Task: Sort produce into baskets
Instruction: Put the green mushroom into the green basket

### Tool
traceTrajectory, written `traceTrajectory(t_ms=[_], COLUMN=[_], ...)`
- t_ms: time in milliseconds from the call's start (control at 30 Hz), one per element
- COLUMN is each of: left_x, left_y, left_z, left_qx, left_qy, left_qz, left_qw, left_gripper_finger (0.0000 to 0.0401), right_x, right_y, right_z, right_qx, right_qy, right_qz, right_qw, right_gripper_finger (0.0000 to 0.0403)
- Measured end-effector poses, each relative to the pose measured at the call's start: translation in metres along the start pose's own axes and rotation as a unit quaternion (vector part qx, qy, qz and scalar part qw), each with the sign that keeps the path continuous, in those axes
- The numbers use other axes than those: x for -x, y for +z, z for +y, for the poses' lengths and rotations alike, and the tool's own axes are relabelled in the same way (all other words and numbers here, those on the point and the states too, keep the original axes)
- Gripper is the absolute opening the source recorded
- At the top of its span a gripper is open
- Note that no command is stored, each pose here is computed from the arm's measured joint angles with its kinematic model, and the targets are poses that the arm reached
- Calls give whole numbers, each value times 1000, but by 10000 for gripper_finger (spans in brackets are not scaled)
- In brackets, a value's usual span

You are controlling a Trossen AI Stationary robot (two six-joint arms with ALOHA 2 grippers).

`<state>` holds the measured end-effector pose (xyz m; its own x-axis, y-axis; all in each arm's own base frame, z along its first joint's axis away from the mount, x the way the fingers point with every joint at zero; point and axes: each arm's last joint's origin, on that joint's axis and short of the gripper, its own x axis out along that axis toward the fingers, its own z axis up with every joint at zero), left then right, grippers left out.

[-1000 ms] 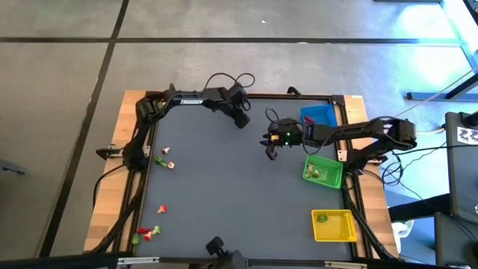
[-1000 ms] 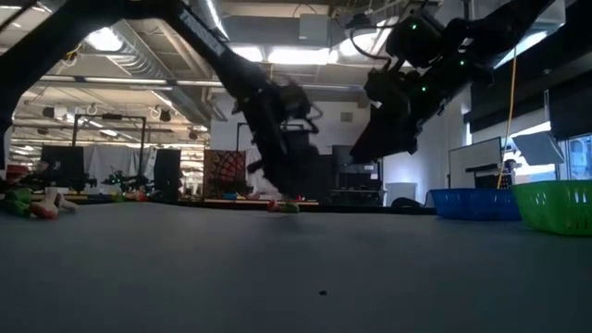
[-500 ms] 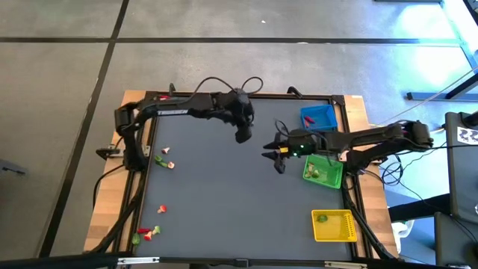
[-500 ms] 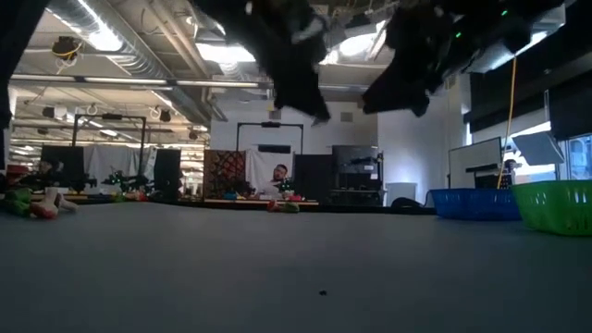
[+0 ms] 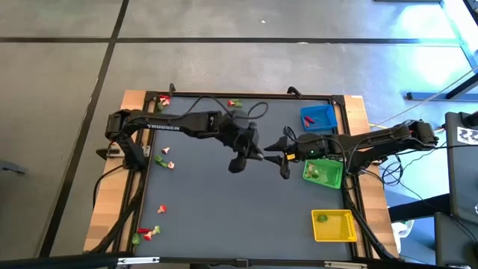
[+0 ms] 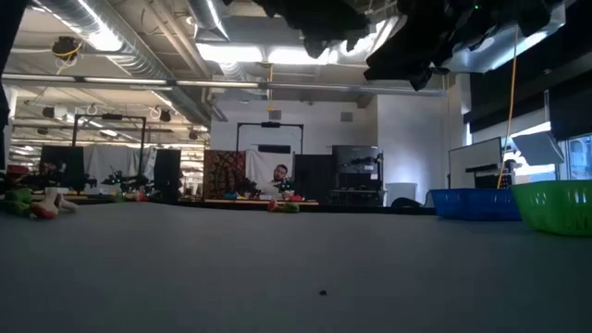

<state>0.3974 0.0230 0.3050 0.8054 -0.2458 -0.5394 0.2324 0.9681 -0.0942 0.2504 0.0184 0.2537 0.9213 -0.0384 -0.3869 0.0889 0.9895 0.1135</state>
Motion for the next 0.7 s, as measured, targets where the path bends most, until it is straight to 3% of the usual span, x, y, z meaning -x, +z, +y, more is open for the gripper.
traceTrajectory(t_ms=[200, 333, 433, 700], left_x=[-4, -7, -7, -6], left_y=[7, 9, 10, 11], left_z=[-15, -20, -23, -24], left_qx=[-27, -35, -39, -37], left_qy=[-13, -23, -66, -92], left_qz=[-29, -39, -47, -51], left_qw=[999, 998, 996, 994], left_gripper_finger=[56, 56, 57, 57], right_x=[-4, -10, -12, -12], right_y=[4, 9, 11, 16], right_z=[3, 8, 10, 12], right_qx=[30, 88, 123, 129], right_qy=[30, 97, 118, 131], right_qz=[-25, -65, -81, -111], right_qw=[999, 989, 982, 977], right_gripper_finger=[154, 154, 154, 154])
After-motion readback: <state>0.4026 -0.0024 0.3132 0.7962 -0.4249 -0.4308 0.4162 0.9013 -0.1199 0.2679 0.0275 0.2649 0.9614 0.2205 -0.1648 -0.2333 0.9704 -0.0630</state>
